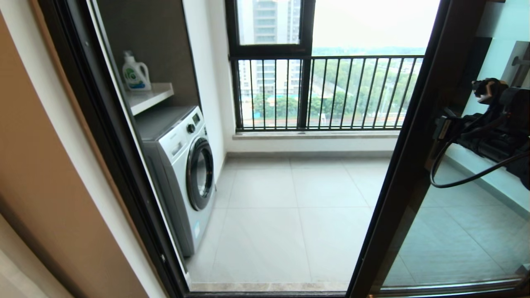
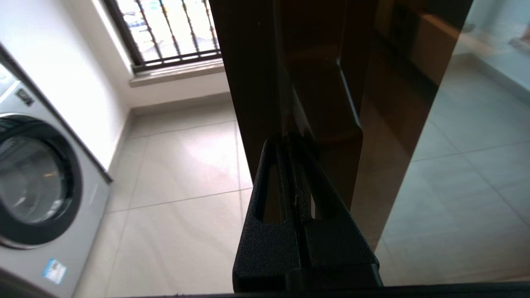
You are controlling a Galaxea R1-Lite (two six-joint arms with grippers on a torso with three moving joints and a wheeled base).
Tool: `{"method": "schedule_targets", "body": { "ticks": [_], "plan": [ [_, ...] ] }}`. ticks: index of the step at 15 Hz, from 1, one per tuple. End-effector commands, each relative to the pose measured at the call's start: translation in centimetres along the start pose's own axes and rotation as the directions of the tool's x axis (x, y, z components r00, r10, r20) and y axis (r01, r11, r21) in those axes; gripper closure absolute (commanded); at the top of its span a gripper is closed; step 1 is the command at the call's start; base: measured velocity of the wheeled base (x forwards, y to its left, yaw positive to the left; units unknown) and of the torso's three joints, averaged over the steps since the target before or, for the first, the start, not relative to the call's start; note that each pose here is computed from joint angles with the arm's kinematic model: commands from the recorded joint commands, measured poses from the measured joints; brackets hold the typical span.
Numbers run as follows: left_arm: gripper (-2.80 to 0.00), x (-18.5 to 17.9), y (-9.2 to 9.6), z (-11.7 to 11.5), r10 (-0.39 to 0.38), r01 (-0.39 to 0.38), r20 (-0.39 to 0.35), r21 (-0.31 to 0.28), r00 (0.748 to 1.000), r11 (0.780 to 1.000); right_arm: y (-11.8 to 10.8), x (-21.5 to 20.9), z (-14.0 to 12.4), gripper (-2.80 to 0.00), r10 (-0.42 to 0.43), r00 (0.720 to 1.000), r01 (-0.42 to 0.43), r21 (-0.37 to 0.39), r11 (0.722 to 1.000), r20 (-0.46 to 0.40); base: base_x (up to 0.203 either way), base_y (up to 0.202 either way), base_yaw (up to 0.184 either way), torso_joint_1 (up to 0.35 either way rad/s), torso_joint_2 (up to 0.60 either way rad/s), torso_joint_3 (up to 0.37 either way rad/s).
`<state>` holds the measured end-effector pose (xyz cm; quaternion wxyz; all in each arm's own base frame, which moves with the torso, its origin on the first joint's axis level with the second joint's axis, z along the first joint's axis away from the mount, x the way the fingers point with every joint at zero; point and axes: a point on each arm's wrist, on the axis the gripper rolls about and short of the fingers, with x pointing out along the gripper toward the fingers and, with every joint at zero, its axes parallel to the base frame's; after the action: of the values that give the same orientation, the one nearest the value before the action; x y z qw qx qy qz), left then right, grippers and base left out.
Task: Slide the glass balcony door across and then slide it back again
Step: Open the slid door
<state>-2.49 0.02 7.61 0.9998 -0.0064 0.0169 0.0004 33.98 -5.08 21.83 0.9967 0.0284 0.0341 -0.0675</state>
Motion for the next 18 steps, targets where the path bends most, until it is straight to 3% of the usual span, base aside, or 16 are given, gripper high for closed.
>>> {"method": "schedule_targets", "body": {
  "ticks": [1, 8, 13, 18],
  "plan": [
    [0.0, 0.0, 0.0, 0.0, 0.001, -0.001, -0.001, -0.001, 1.0, 1.0, -1.0, 0.0, -0.5, 0.0, -0.018, 1.0, 0.018, 0.002, 1.0, -0.013, 0.0, 0.0, 0.0, 0.0, 0.0, 0.0],
    [0.0, 0.0, 0.0, 0.0, 0.001, -0.001, -0.001, -0.001, 1.0, 1.0, -0.8, -0.2, 0.0, 0.0, -0.006, 1.0, 0.006, 0.0, 1.0, 0.009, 0.0, 0.0, 0.0, 0.0, 0.0, 0.0],
    [0.0, 0.0, 0.0, 0.0, 0.001, -0.001, -0.001, -0.001, 1.0, 1.0, 1.0, -0.2, 0.3, 0.0, 0.044, 0.999, -0.044, -0.005, 0.999, 0.02, 0.0, 0.0, 0.0, 0.0, 0.0, 0.0],
    [0.0, 0.0, 0.0, 0.0, 0.001, -0.001, -0.001, -0.001, 1.0, 1.0, 0.2, -0.1, 0.0, 0.0, 0.02, 1.0, -0.02, -0.003, 1.0, 0.011, 0.0, 0.0, 0.0, 0.0, 0.0, 0.0]
  ]
}}
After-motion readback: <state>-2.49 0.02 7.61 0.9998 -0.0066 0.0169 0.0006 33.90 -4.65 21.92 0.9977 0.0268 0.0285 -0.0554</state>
